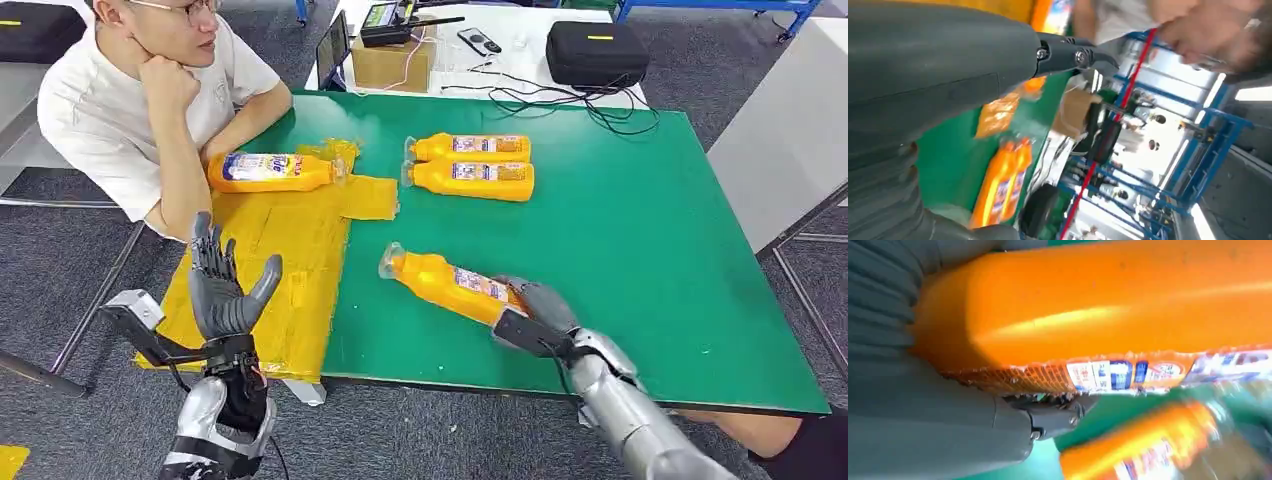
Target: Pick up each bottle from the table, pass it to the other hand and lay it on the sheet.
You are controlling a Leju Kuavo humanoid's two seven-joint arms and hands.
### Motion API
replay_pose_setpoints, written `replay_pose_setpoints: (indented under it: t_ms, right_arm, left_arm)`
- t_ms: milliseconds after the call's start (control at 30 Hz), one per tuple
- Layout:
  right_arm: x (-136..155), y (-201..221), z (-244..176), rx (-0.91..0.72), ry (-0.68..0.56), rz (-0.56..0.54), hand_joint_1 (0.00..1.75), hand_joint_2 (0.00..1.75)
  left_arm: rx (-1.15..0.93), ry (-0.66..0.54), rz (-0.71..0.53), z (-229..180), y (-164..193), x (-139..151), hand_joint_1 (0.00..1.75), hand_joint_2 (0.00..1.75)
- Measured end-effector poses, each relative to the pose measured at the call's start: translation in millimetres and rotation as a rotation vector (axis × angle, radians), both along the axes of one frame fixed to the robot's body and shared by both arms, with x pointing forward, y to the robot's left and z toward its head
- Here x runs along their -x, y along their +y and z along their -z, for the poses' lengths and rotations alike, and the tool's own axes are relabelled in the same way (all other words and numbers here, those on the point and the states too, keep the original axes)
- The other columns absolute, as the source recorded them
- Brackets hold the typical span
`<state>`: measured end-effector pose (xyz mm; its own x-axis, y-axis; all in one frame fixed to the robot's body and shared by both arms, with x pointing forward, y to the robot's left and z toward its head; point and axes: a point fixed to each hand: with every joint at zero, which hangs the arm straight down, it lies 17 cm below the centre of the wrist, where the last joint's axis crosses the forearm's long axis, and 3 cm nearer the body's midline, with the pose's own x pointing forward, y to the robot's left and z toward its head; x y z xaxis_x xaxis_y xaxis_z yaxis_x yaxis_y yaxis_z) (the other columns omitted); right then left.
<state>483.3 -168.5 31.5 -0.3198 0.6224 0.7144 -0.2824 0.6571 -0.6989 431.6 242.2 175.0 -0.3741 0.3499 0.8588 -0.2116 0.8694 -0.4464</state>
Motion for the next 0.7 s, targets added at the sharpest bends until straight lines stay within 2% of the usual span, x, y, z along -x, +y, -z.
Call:
replay_pose_setpoints:
  t_ms: [133, 200, 333, 467, 533, 700]
  right_arm:
    - [0.7, -6.9, -85.4, -0.535, -0.121, 0.193, 1.75, 1.75]
    - [4.9, -17.9, -119.5, -0.687, -0.191, 0.227, 1.75, 1.75]
    - [17.2, -32.0, -158.4, -0.837, -0.281, 0.24, 1.75, 1.75]
    - [25.0, -6.2, -167.4, -0.851, -0.245, 0.131, 1.75, 1.75]
    - [28.6, 13.1, -164.1, -0.796, -0.22, 0.073, 1.75, 1.75]
    - [54.2, 94.3, -153.0, -0.584, -0.187, -0.148, 1.75, 1.75]
  left_arm:
    - [0.03, 0.024, 0.098, 19.5, -24.1, 17.4, 0.0, 1.75]
    - [-0.063, -0.023, 0.157, 14.1, -49.5, 29.2, 0.0, 1.75]
    - [-0.233, -0.109, 0.26, 3.7, -100.6, 51.9, 0.0, 1.75]
    - [-0.31, -0.156, 0.363, -1.7, -138.7, 66.7, 0.0, 1.75]
    - [-0.315, -0.168, 0.397, -3.3, -148.9, 70.8, 0.0, 1.75]
    - [-0.259, -0.19, 0.477, -9.0, -163.1, 74.0, 0.0, 1.75]
